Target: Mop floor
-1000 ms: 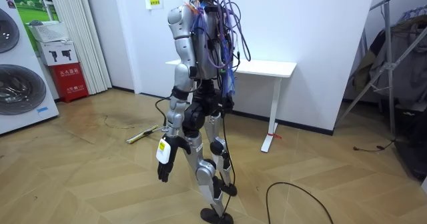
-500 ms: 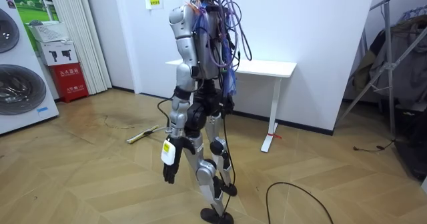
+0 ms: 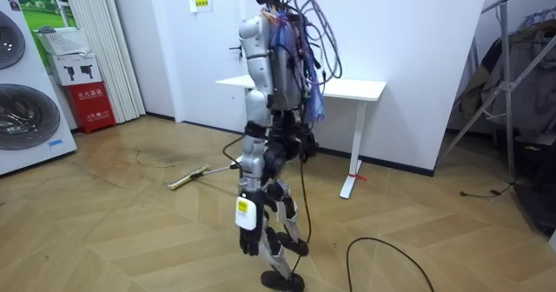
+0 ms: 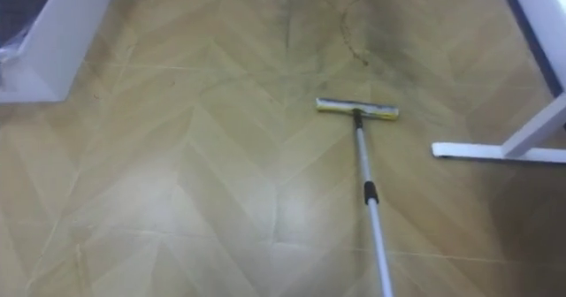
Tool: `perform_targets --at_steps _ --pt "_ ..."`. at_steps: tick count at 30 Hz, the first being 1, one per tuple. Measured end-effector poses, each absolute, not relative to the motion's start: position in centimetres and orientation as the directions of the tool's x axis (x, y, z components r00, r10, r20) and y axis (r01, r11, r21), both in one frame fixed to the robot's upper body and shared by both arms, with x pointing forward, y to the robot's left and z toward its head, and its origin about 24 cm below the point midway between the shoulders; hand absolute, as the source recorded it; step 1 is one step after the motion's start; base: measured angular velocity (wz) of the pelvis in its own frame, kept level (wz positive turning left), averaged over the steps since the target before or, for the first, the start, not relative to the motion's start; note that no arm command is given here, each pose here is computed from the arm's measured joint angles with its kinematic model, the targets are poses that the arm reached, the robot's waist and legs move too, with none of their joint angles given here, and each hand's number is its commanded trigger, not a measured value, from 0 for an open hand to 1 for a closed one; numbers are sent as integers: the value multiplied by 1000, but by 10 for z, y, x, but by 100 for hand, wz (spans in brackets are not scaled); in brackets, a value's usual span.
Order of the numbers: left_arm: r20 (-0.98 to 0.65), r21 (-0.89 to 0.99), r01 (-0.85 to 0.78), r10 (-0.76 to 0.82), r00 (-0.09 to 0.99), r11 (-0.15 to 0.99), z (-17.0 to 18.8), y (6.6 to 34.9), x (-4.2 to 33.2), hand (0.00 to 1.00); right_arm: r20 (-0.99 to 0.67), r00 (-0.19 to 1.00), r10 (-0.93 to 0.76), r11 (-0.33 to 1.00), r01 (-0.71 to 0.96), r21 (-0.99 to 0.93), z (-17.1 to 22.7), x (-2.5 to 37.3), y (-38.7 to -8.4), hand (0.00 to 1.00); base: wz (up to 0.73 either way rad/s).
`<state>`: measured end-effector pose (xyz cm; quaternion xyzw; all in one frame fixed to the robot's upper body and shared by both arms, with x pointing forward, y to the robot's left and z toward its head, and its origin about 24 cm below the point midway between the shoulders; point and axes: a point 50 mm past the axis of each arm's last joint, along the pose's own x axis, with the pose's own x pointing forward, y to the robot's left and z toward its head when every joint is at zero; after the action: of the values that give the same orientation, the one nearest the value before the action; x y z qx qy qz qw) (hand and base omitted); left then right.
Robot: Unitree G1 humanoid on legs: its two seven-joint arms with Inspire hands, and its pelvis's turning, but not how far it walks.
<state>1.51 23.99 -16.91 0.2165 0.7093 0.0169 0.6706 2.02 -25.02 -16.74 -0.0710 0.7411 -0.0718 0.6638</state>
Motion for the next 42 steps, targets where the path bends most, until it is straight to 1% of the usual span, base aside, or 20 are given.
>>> perform_targets --at_steps 1,4,6,10,11,14,16,18,19,21,24,28,31,33,34,35,37,39,40,42 --pt "-945 310 285 327 -14 907 -169 240 12 0 -974 -104 -202 979 -8 -202 -166 23 -253 100 16" --pt "-955 269 262 293 -55 927 -169 242 2 0 -974 -55 -221 975 -6 -222 -156 53 -275 100 0" --pt "-959 242 264 271 -80 934 -168 247 -3 0 -970 18 -243 970 10 -243 -145 82 -293 100 -9" --pt "-962 223 265 255 -95 938 -166 257 -9 0 -971 73 -230 973 18 -229 -138 103 -298 100 -19" --pt "-965 211 265 244 -99 941 -166 257 -9 0 -973 68 -221 975 35 -219 -138 100 -299 100 0" --pt "-974 182 274 212 -83 944 -168 252 5 0 -973 -23 -229 972 52 -230 -143 66 -304 100 11" --pt "-979 182 276 201 -43 944 -169 245 20 0 -969 -68 -238 966 83 -243 -143 48 -307 100 -9" --pt "-977 211 275 211 31 938 -170 241 35 0 -968 -118 -222 961 139 -238 -146 23 -305 100 -16" --pt "-975 223 274 218 51 935 -169 240 39 0 -967 -131 -217 961 147 -236 -147 17 -304 100 14" --pt "-961 273 270 251 112 923 -167 241 50 0 -962 -184 -202 958 166 -232 -152 -6 -293 100 22" --pt "-955 292 259 269 121 921 -168 238 50 0 -963 -204 -178 961 174 -214 -158 -13 -276 100 -14" --pt "-961 273 255 252 113 928 -170 228 47 0 -960 -223 -168 961 181 -210 -159 -12 -273 100 11" --pt "-963 267 229 249 104 936 -170 229 46 0 -967 -162 -196 958 178 -224 -155 19 -282 100 5" --pt "-960 279 217 264 98 935 -169 236 45 0 -969 -68 -237 957 158 -245 -147 61 -294 100 -2" --pt "-958 286 211 271 96 935 -168 239 44 0 -969 -40 -243 957 155 -246 -144 72 -296 100 -13" --pt "-954 297 210 283 97 932 -167 243 44 0 -967 19 -255 956 153 -249 -137 96 -301 100 -21" --pt "-957 290 238 276 92 927 -167 243 41 0 -955 127 -268 957 150 -249 -122 131 -313 100 -22" --pt "-960 279 250 267 81 927 -168 244 37 0 -943 204 -264 959 157 -234 -113 147 -320 100 9" --pt "-961 277 253 266 77 927 -168 245 36 0 -941 215 -262 960 160 -231 -112 148 -321 100 45" --pt "-964 267 265 256 77 926 -168 244 36 0 -952 169 -255 957 185 -223 -120 127 -321 100 70"
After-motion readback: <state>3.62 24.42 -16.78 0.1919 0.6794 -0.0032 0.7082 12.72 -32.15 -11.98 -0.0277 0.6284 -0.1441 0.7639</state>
